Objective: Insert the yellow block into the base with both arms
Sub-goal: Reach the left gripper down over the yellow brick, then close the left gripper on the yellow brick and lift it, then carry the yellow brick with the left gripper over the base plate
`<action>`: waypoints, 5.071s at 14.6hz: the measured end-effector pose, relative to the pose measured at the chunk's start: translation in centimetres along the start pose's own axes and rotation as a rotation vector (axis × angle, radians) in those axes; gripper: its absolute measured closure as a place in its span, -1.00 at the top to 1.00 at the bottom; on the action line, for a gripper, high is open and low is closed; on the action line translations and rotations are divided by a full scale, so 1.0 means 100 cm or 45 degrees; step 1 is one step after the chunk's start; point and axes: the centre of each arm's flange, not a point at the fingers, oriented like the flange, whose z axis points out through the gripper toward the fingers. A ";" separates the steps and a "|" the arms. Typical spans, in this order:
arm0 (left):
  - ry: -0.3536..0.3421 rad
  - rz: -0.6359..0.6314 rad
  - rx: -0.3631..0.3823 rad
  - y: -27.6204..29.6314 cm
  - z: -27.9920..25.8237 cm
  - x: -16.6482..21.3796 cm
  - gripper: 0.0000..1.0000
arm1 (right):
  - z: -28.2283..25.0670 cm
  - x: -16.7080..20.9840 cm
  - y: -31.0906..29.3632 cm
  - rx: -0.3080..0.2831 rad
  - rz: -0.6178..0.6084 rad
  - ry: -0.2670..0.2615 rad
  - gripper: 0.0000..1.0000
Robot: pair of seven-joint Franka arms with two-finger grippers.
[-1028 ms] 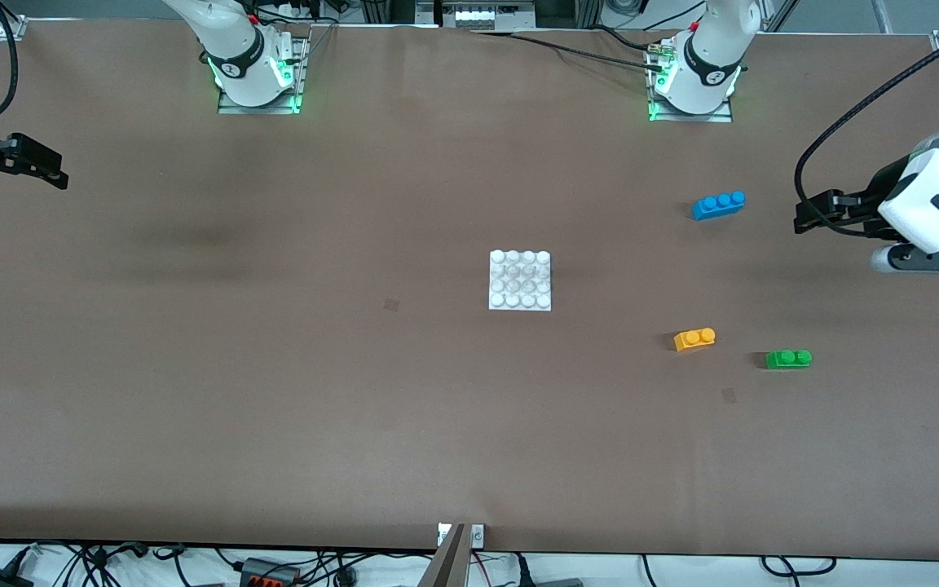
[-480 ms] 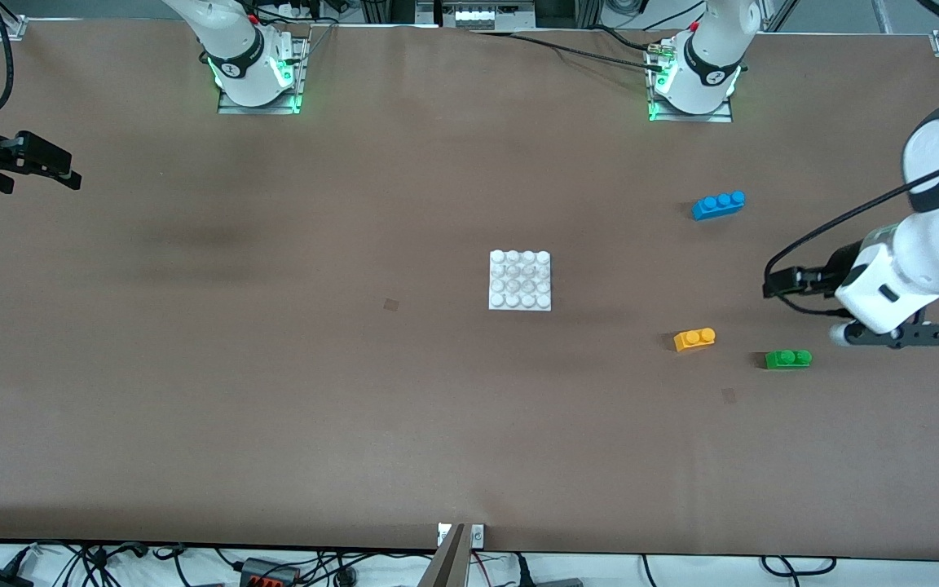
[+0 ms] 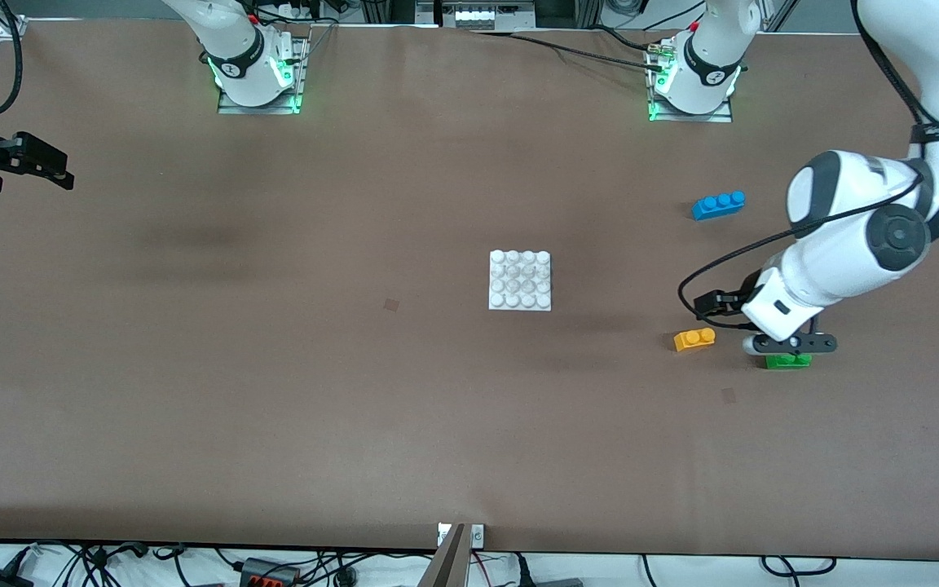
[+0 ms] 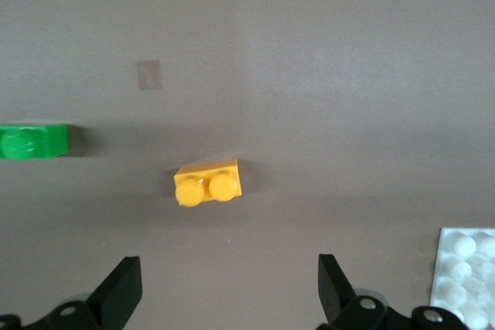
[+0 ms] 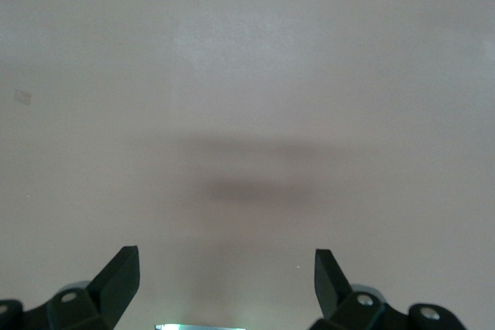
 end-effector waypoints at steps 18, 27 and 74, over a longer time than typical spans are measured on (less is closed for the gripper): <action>0.019 -0.159 0.031 -0.038 0.119 -0.008 1.00 | -0.001 0.002 -0.014 -0.003 -0.034 0.001 1.00; 0.050 -0.171 0.016 -0.023 0.139 0.000 1.00 | -0.001 0.002 -0.014 -0.003 -0.034 0.001 1.00; -0.010 -0.008 -0.085 0.305 0.141 -0.142 0.36 | -0.001 0.001 -0.011 -0.003 -0.026 0.000 1.00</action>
